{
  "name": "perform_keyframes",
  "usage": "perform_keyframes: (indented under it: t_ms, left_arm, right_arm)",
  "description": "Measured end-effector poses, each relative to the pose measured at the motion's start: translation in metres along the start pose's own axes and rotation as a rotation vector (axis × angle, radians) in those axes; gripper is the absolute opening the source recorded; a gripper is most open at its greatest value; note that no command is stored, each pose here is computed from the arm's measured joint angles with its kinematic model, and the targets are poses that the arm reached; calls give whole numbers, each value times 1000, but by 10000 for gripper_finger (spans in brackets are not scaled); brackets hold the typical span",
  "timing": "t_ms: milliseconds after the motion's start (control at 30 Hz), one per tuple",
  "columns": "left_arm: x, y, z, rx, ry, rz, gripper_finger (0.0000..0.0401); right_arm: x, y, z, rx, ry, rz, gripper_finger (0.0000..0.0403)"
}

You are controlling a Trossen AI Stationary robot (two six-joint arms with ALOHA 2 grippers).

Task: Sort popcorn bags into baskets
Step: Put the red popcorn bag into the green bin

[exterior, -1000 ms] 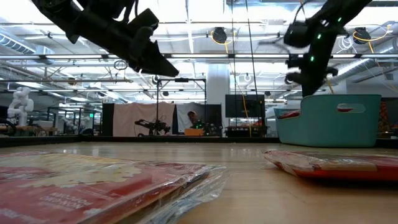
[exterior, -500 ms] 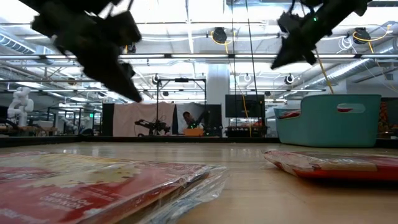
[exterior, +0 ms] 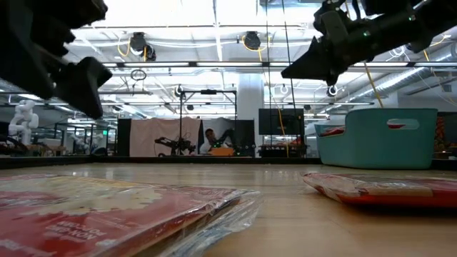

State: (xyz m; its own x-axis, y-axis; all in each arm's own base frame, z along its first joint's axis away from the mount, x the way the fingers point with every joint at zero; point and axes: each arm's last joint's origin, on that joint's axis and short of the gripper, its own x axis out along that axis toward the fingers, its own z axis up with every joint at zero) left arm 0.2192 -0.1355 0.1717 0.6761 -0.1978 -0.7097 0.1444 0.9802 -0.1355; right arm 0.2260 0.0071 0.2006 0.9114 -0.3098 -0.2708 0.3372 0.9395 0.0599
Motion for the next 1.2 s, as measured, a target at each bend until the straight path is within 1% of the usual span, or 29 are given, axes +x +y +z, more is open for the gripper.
perform_keyframes:
  t_ms: [100,267,333,433,500,700,800,867,933,1033,1133,1200]
  left_arm:
    - [12,-5,-5,3,9,4,289]
    - [33,-5,-13,3,50,-17,272]
    - [38,-6,-16,-2,83,-46,265]
    - [45,-9,-20,-21,118,-117,253]
    - [51,-11,-25,-22,142,-137,244]
    - [68,-19,-33,42,108,-145,224]
    - [71,-19,-34,70,96,-124,208]
    - [71,-18,-35,85,95,-115,185]
    - [72,-18,-35,108,96,-110,150]
    - [72,-17,-35,140,87,-103,87]
    - [72,-17,-33,143,72,-101,23]
    - [69,-16,-31,139,65,-90,10]
  right_arm:
    - [4,8,-8,-26,25,26,0]
    - [8,22,-15,-40,26,73,0]
    - [10,27,-18,-44,25,90,0]
    - [11,33,-23,-41,27,112,0]
    - [12,36,-26,-29,37,122,0]
    - [14,47,-35,-15,46,153,0]
    - [15,51,-37,-13,35,169,0]
    - [16,51,-38,-12,33,169,0]
    - [17,52,-39,-11,32,168,0]
    - [18,52,-40,-10,31,169,0]
    - [18,52,-39,10,32,169,0]
    - [18,52,-40,15,35,168,0]
